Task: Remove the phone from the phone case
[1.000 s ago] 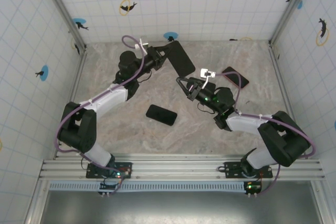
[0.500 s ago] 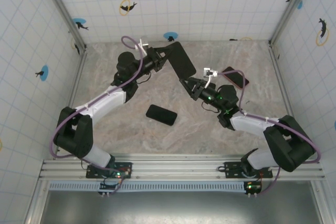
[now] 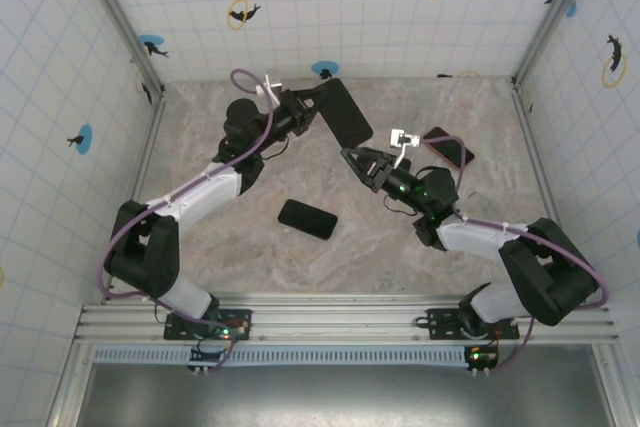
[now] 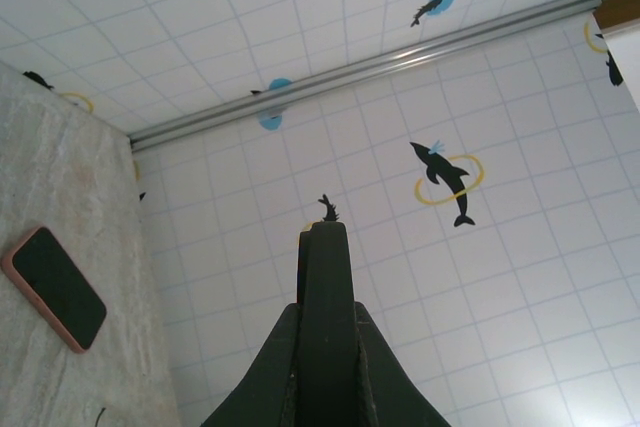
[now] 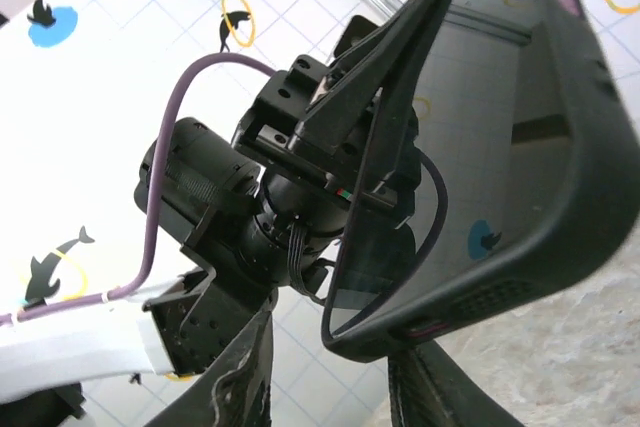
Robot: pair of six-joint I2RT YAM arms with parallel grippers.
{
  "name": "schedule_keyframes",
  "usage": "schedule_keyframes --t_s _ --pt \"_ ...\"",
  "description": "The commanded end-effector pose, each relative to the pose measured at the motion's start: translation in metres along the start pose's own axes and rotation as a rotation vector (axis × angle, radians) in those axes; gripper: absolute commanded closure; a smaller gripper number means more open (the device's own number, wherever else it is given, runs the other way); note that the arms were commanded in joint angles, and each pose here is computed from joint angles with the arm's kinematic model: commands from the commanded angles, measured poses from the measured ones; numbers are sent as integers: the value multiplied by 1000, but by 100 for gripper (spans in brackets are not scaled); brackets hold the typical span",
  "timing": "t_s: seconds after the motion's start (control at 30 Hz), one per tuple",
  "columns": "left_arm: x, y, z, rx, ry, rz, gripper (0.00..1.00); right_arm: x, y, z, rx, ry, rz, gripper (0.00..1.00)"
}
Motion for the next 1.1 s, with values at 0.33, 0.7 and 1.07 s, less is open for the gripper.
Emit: schedule_keyframes --t_s 0.33,0.7,1.07 --pt "-37 -1 3 0 -29 -117 100 3 -10 15 -48 -5 23 86" --pt "-53 3 -4 33 20 -143 100 -37 2 16 -15 155 -198 98" --pt "-57 7 -16 75 8 -152 100 -35 12 27 -28 213 -241 97"
Point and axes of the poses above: each hand's point on the last joint's axis, 136 mm out from that joint toward the fingers, its own y axis back along the fingers, its own x axis along the line the jaws close on, z = x × y, the point moved 2 cm from there along y, back along the fingers, and after that the axes turned 11 degrees about -y, right-handed, at the moved point
